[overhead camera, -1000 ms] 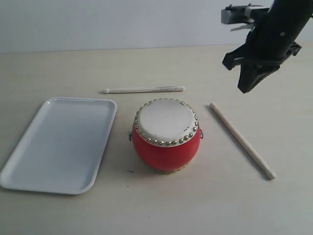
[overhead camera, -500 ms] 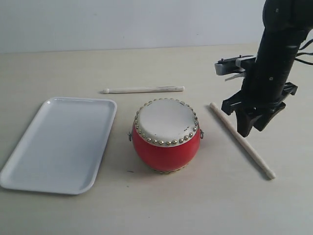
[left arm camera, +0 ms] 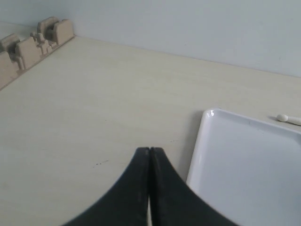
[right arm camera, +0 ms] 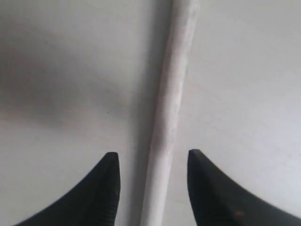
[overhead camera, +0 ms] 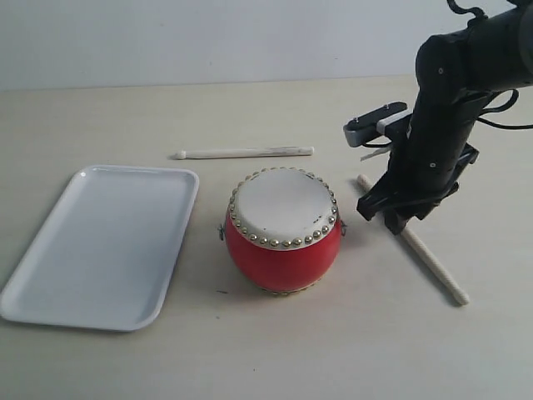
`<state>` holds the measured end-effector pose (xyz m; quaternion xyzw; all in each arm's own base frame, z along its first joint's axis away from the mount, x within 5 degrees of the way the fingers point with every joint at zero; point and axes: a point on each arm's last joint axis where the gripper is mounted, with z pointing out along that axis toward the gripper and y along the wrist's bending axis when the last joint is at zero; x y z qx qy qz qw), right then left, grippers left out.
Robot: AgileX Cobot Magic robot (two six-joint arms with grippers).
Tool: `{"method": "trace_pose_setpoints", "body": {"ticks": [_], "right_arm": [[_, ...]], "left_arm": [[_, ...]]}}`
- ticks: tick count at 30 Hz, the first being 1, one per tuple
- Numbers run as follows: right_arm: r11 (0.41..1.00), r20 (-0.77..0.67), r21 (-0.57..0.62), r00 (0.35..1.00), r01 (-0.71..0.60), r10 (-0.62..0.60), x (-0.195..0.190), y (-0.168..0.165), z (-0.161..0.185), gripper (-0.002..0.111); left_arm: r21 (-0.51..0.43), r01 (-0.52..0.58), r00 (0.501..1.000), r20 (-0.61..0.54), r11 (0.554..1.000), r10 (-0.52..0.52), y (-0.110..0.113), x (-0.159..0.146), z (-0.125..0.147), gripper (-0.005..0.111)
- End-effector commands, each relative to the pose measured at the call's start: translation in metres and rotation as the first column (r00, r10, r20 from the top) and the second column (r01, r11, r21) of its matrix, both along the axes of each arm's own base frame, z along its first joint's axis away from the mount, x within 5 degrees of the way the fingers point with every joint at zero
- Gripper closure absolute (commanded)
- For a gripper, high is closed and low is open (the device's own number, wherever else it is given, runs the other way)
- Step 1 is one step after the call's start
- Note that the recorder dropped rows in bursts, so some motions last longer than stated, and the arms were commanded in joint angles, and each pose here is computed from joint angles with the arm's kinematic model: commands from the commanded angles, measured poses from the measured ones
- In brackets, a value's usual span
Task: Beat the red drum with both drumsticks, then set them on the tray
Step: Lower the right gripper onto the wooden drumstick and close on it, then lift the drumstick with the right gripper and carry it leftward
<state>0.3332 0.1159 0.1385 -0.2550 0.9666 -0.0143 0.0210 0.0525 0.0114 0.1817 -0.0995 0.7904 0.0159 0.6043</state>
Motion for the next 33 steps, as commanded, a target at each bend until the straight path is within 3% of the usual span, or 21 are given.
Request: {"method": "trace_pose_setpoints", "body": {"ticks": [1, 10, 15, 19, 23, 26, 29, 33], "right_arm": [[1.0, 0.025, -0.011, 1.0, -0.001, 0.001, -0.003, -0.003, -0.008, 0.063], [1.0, 0.008, -0.004, 1.0, 0.029, -0.028, -0.014, -0.006, -0.021, 0.064], [0.999, -0.017, -0.014, 0.999, 0.031, -0.031, -0.02, -0.008, -0.027, 0.07], [0.999, -0.015, -0.012, 0.998, 0.053, -0.053, -0.02, -0.008, -0.027, 0.084], [0.996, -0.012, -0.01, 0.996, 0.088, -0.088, -0.02, -0.008, -0.027, 0.108], [0.992, -0.01, -0.01, 0.992, 0.122, -0.122, -0.02, -0.008, -0.027, 0.108], [0.991, 0.016, -0.004, 0.991, 0.131, -0.131, -0.017, -0.008, -0.018, 0.108], [0.987, 0.085, -0.029, 0.985, 0.156, -0.153, -0.005, -0.009, 0.027, 0.108]], "left_arm": [[-0.009, 0.006, 1.0, 0.003, 1.0, -0.006, -0.001, 0.0, -0.001, 0.107], [-0.009, 0.006, 1.0, 0.003, 1.0, -0.006, -0.001, 0.0, -0.001, 0.107], [-0.009, 0.006, 1.0, 0.003, 1.0, -0.006, -0.001, 0.0, -0.001, 0.107], [-0.009, 0.006, 1.0, 0.003, 1.0, -0.006, -0.001, 0.0, -0.001, 0.107], [-0.009, 0.006, 1.0, 0.003, 1.0, -0.006, -0.001, 0.0, -0.001, 0.107], [-0.009, 0.006, 1.0, 0.003, 1.0, -0.006, -0.001, 0.0, -0.001, 0.107], [-0.009, 0.006, 1.0, 0.003, 1.0, -0.006, -0.001, 0.0, -0.001, 0.107], [-0.009, 0.006, 1.0, 0.003, 1.0, -0.006, -0.001, 0.0, -0.001, 0.107]]}}
